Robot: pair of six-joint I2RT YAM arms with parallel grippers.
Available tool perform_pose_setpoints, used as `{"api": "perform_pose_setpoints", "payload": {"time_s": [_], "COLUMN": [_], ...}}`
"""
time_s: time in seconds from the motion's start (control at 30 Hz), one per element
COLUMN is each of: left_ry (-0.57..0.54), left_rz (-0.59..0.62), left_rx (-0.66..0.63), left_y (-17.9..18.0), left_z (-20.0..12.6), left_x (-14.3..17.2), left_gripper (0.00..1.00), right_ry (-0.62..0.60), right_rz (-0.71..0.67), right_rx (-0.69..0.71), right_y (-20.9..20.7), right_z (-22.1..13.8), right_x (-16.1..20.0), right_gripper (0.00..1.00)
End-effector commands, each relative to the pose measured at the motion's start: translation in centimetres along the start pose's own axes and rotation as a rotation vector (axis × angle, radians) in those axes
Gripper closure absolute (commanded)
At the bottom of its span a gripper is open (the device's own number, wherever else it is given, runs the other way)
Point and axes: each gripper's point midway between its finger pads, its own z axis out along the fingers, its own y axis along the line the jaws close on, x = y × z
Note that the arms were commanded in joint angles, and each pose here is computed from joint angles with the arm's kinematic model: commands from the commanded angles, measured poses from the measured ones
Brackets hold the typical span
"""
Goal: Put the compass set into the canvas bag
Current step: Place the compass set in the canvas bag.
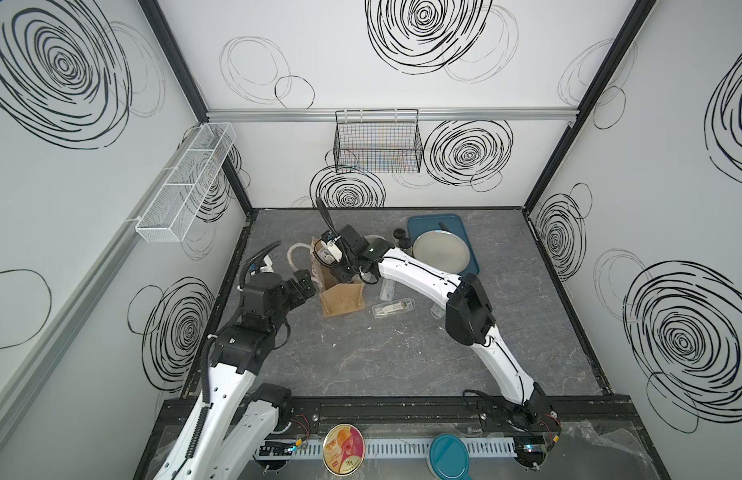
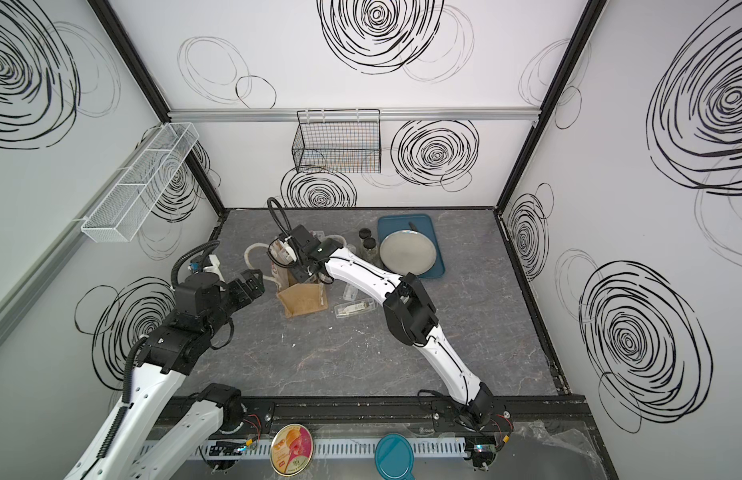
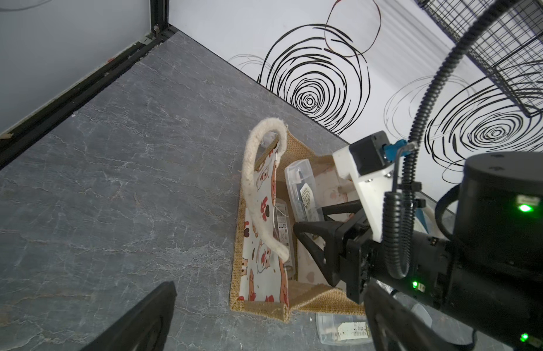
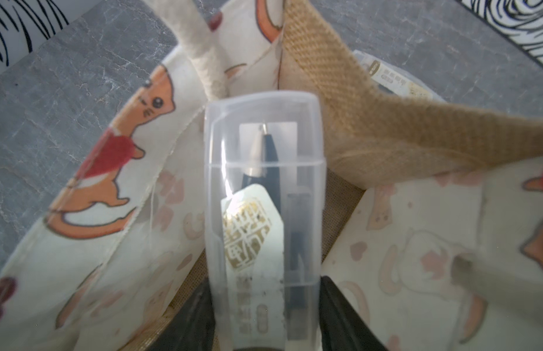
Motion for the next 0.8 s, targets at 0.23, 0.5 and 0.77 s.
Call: {"api": "perform_pose_setpoints", "payload": {"time_s": [0.23, 0.5, 0.77], "left_ry": [-0.071, -0.069, -0.066], "left_rz": [0.037, 0.107, 0.187], "left_rx": [0.026, 0.045, 0.103], "left_y": [-1.4, -2.9, -5.2], "left_z": [-2.1, -2.6, -2.9], "left_x": [-2.6, -3.1, -2.2], "left_gripper": [0.01, 0.01, 0.01], "right_ry": [-0.138, -0.342, -0.326], "right_rz": [0.03, 0.125, 0.353], "right_rx": [0.046, 0.106, 0.318], "right_y": [-0.4, -3.2, -11.6], "right_z": [-5.5, -17.4, -26.5], "right_x": [-5.5, -11.1, -5.0], "right_gripper": [0.26, 0.24, 0.22]}}
